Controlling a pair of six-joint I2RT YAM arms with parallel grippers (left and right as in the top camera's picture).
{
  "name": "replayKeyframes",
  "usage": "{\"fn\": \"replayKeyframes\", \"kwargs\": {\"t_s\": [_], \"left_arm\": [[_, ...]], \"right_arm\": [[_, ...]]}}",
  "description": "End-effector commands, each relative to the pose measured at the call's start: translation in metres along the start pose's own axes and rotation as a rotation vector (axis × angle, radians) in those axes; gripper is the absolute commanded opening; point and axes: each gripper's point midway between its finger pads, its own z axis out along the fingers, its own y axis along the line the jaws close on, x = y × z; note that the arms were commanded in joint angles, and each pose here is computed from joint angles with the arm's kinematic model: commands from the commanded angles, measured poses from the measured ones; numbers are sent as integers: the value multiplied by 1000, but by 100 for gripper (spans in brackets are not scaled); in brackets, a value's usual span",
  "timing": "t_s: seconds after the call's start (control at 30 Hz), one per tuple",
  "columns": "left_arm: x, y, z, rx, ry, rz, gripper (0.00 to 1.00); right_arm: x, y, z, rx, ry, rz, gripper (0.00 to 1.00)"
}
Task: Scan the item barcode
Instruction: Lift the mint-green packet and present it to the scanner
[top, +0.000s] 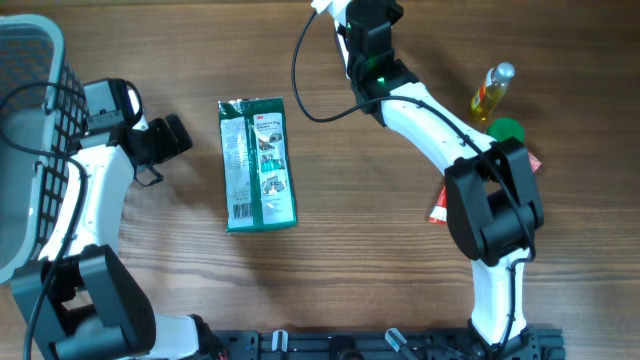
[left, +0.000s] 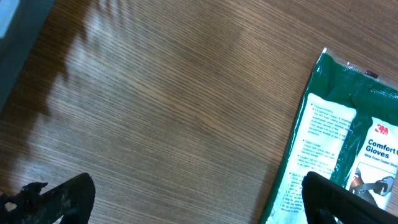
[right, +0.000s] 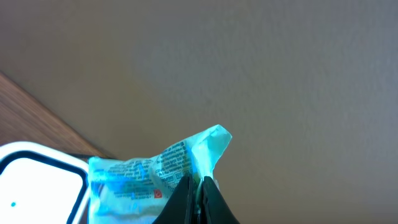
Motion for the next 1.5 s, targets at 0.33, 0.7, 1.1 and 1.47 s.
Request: {"fn": "replayKeyframes", "kwargs": {"t_s": [0.33,0.7,1.1,1.47], "left_arm": [[1,0,1,5,6,8,100],[1,0,1,5,6,8,100],[1,0,1,5,6,8,100],[1,0,1,5,6,8,100]], "right_arm": [[13,93,-3,-231,24,-119,4],[-7,69,-34,-312,38,52,4],[85,75,-127,-799,485,650,100],[162,150,-46,-596,543,741,100]]}}
